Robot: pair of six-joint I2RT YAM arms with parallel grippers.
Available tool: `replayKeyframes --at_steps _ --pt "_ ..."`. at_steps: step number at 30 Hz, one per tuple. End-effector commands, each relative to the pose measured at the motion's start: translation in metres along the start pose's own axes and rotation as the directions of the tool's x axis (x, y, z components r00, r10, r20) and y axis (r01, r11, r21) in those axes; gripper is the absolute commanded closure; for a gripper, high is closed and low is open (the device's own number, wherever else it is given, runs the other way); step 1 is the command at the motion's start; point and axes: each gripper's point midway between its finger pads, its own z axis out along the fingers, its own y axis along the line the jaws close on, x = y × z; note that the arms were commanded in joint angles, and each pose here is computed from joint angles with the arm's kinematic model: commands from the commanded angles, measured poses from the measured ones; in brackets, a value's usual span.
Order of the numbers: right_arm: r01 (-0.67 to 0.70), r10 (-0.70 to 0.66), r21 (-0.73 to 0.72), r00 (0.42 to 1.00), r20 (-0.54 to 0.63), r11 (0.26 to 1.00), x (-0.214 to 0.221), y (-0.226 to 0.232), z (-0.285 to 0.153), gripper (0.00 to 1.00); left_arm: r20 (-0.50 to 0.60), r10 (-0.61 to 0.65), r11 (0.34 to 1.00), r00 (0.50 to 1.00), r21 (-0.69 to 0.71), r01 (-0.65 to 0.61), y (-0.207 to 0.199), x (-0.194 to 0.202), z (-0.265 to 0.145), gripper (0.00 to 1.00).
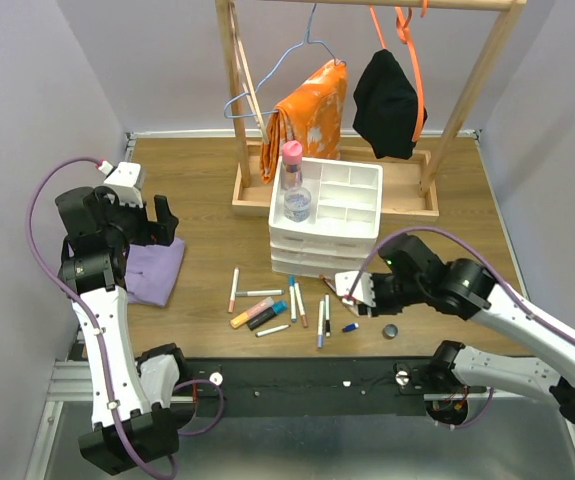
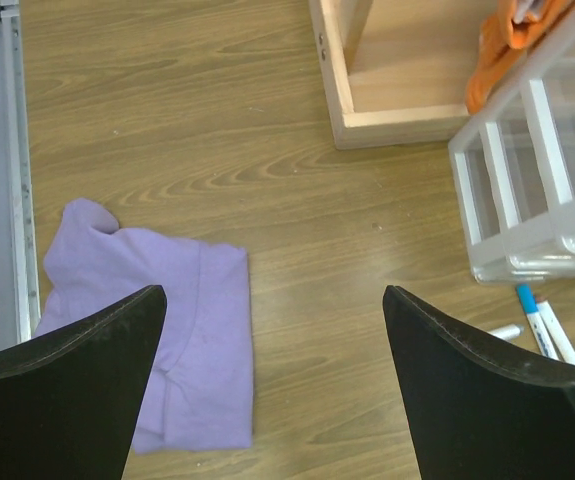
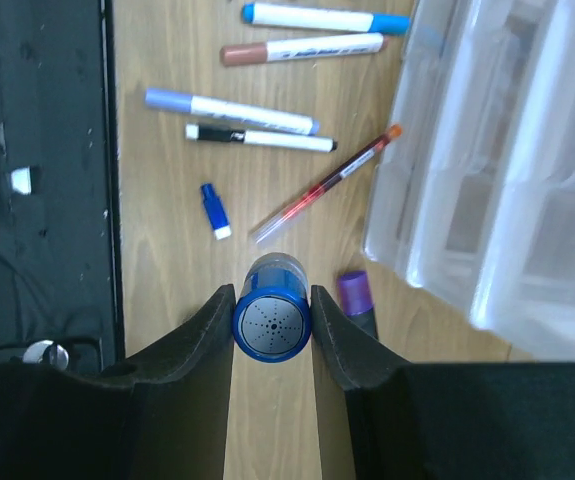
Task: Sort the stationery into containers
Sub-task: Close the stationery at the center of the board.
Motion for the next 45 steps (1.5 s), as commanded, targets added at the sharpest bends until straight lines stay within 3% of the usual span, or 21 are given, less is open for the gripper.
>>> replayKeyframes --at_steps 1,9,17,25,45 --pt "0.02 -0.023 -0.05 0.998 -0.061 0.999 0.042 0.035 -0.012 0.99 -0.003 0.079 0.994 0.997 0.078 -0.079 -0.014 -0.002 -0.009 0.01" --pt "0.0 -0.013 -0.116 0.993 -0.115 0.993 0.078 0.071 -0.012 0.99 -0.014 0.03 0.993 0.999 0.111 -0.029 -0.022 0.002 -0.009 0.01" --pt "-0.006 -0.01 -0.088 0.982 -0.19 0.996 0.095 0.063 -0.005 0.99 -0.022 0.023 0.99 1.0 0.137 -0.019 -0.029 0.007 -0.011 0.01" --pt "0.009 -0.054 -0.169 0.964 -0.262 0.986 0.112 0.068 0.007 0.99 -0.001 0.015 0.991 1.0 0.137 -0.015 -0.031 0.004 -0.012 0.01" --pt "0.015 -0.078 -0.214 0.954 -0.29 0.977 0.119 0.051 0.027 0.99 -0.004 -0.01 0.99 1.0 0.143 0.01 -0.034 0.015 -0.01 0.01"
